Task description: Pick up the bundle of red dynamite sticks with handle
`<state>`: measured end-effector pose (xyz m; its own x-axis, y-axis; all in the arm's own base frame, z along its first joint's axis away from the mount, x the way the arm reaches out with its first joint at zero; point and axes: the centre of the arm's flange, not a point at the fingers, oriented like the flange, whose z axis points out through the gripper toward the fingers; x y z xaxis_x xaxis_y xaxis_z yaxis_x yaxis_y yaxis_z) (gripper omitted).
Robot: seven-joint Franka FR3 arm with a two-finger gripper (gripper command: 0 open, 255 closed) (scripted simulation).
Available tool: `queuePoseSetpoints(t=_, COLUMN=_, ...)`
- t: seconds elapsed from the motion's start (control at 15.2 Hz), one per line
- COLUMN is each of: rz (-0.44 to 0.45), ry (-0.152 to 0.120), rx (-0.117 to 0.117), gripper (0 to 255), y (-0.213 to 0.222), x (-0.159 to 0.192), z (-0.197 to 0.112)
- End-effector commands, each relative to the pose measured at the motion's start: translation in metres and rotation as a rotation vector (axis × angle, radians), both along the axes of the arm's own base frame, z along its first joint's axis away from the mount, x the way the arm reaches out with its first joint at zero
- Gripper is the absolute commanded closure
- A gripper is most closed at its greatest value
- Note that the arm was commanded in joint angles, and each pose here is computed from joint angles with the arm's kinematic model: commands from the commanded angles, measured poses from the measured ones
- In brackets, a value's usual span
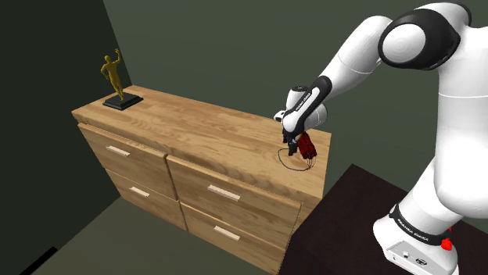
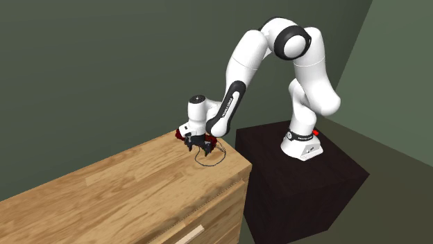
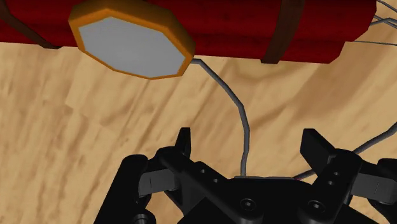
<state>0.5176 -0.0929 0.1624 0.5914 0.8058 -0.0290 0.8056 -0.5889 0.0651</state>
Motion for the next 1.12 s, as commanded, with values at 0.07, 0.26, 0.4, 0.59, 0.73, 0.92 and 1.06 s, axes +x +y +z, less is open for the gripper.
queuePoseSetpoints(t=0.07, rz=0.0, ry=0.0, rx=0.0, gripper=255, y=0.0, x=0.0, z=-0.001)
queuePoseSetpoints(t=0.26, rz=0.0, ry=0.0, rx=0.0, gripper=255, y=0.0, x=0.0, z=-0.001)
queuePoseSetpoints(t=0.4, rz=0.0, ry=0.0, rx=0.0, gripper=255, y=0.0, x=0.0, z=-0.001)
queuePoseSetpoints(t=0.59, rz=0.0, ry=0.0, rx=0.0, gripper=255, y=0.0, x=-0.001, z=-0.002)
queuePoseSetpoints(t=0.73, rz=0.0, ry=0.0, rx=0.0, gripper=255, y=0.0, x=-0.001, z=0.009)
queuePoseSetpoints(t=0.92, rz=0.0, ry=0.0, rx=0.0, gripper=255, y=0.0, x=-0.001, z=0.025)
queuePoseSetpoints(t=1.06, rz=0.0, ry=0.0, rx=0.0, gripper=255, y=0.0, x=-0.001, z=0.035)
